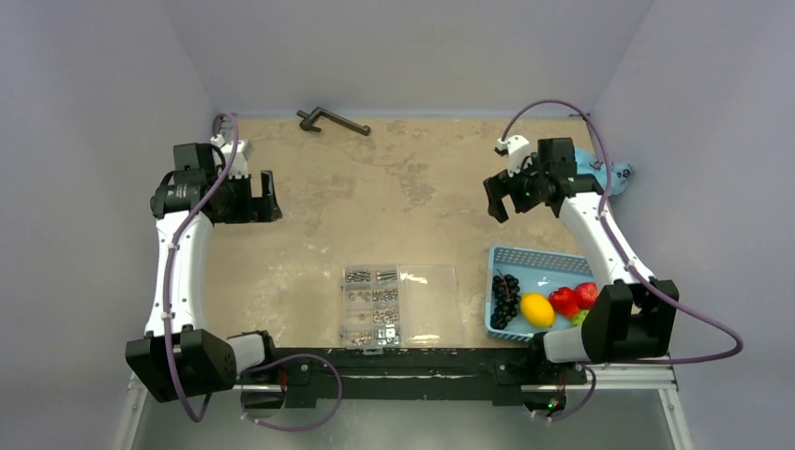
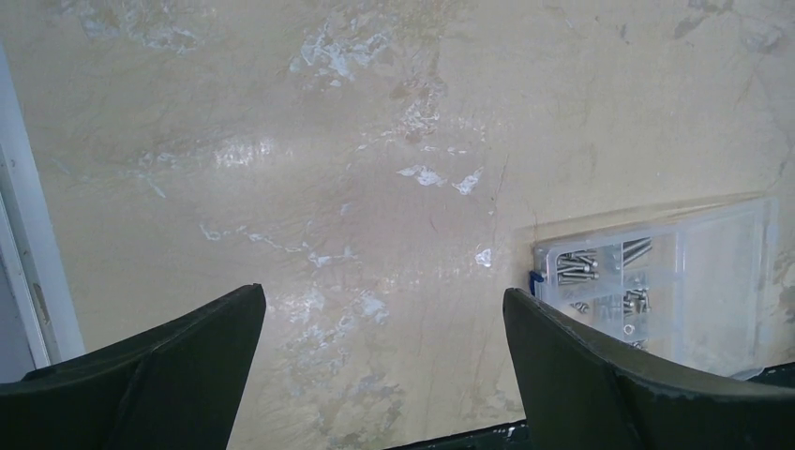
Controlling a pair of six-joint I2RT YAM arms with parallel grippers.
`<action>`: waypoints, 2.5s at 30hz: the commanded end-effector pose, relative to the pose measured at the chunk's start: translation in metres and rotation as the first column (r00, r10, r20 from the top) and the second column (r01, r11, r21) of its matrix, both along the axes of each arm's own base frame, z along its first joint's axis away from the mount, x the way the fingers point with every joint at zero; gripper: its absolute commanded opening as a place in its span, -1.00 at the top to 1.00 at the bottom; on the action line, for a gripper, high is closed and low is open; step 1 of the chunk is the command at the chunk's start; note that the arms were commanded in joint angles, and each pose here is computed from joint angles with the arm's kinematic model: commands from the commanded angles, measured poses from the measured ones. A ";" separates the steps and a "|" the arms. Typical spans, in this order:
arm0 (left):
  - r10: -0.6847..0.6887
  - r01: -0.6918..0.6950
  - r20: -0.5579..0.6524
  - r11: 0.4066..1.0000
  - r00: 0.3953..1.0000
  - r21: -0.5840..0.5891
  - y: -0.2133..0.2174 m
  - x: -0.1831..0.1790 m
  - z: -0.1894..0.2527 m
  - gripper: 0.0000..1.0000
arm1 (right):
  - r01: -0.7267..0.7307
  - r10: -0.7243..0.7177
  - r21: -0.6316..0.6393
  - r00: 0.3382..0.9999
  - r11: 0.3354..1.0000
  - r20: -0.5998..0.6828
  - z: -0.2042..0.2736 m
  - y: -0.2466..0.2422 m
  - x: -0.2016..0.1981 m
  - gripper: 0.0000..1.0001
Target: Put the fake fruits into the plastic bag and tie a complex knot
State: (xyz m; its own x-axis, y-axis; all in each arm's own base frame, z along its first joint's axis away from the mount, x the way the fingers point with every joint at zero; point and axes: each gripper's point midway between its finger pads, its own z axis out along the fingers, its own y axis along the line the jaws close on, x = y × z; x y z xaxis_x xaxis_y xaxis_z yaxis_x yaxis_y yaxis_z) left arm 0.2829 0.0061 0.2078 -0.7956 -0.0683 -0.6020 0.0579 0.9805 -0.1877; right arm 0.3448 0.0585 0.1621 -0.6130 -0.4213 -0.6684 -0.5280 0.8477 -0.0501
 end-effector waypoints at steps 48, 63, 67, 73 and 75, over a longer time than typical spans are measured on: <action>-0.276 0.356 0.423 0.927 0.863 -0.122 -0.060 0.067 0.092 -1.00 | -0.306 0.307 0.070 0.952 0.949 -0.010 0.018 0.034 0.109 1.00; -0.367 0.416 0.225 0.608 0.903 -0.676 -0.198 0.037 0.080 -1.00 | -0.844 0.847 -0.266 0.340 0.466 0.408 0.090 0.264 -0.059 1.00; -0.398 0.392 0.166 0.599 0.902 -0.698 -0.220 0.023 0.062 -1.00 | -0.855 0.878 -0.313 0.284 0.414 0.385 0.083 0.284 -0.077 1.00; -0.413 0.338 0.094 0.570 0.906 -0.749 -0.232 0.009 0.040 -0.81 | -0.817 0.879 -0.398 0.250 0.416 0.406 0.088 0.287 -0.080 1.00; -0.412 0.339 0.104 0.553 0.905 -0.761 -0.232 0.008 0.042 -0.61 | -0.801 0.881 -0.425 0.249 0.421 0.402 0.085 0.281 -0.079 1.00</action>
